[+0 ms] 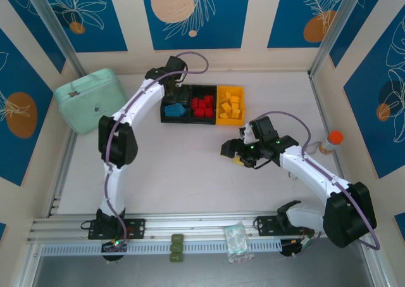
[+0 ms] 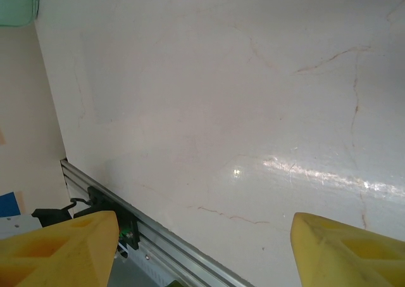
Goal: Sort the legos into containers by color
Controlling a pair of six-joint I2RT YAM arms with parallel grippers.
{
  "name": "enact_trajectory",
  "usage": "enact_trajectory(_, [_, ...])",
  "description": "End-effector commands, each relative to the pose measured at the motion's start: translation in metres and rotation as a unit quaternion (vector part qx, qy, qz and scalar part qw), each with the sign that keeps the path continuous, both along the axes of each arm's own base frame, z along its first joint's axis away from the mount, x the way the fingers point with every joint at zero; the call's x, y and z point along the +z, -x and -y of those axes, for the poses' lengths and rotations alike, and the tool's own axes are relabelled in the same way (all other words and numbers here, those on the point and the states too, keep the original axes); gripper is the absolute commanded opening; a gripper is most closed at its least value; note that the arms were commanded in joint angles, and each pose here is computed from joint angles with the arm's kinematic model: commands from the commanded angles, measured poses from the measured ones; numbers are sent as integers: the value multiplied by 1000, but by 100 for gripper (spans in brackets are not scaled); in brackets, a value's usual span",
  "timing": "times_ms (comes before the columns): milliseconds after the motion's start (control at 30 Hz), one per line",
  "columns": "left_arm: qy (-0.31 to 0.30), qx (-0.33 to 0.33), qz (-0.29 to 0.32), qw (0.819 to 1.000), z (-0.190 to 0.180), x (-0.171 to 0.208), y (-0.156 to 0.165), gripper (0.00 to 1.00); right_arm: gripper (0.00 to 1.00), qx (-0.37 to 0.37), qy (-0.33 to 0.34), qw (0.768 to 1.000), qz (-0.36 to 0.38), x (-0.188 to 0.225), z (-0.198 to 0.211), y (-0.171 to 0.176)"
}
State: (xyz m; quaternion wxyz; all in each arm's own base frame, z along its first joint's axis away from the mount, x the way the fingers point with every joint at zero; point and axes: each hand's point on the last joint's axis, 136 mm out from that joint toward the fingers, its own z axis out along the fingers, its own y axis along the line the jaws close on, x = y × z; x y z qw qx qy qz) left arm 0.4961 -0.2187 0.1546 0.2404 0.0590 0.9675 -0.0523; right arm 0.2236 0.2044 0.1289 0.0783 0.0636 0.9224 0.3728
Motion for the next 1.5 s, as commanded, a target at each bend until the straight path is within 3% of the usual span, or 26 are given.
enact_trajectory(0, [-29,5,5,1000,-11,2,-17,26,72,5,0,1000,13,6,-2,-4])
enact_trajectory(300, [-28,37,4,999,-26,-29,-56,29,72,-3,10,1000,1,-4,4,3])
enact_trajectory(833, [-49,36,-12,998,-28,-66,-62,41,72,-9,17,1000,-4,-7,7,4])
enact_trajectory(1067, [-41,35,6,999,-26,-44,-62,57,72,-10,14,1000,-4,-9,7,5])
enact_trajectory(1467, [-24,28,51,998,-22,15,-55,60,72,-7,14,1000,5,-5,4,7])
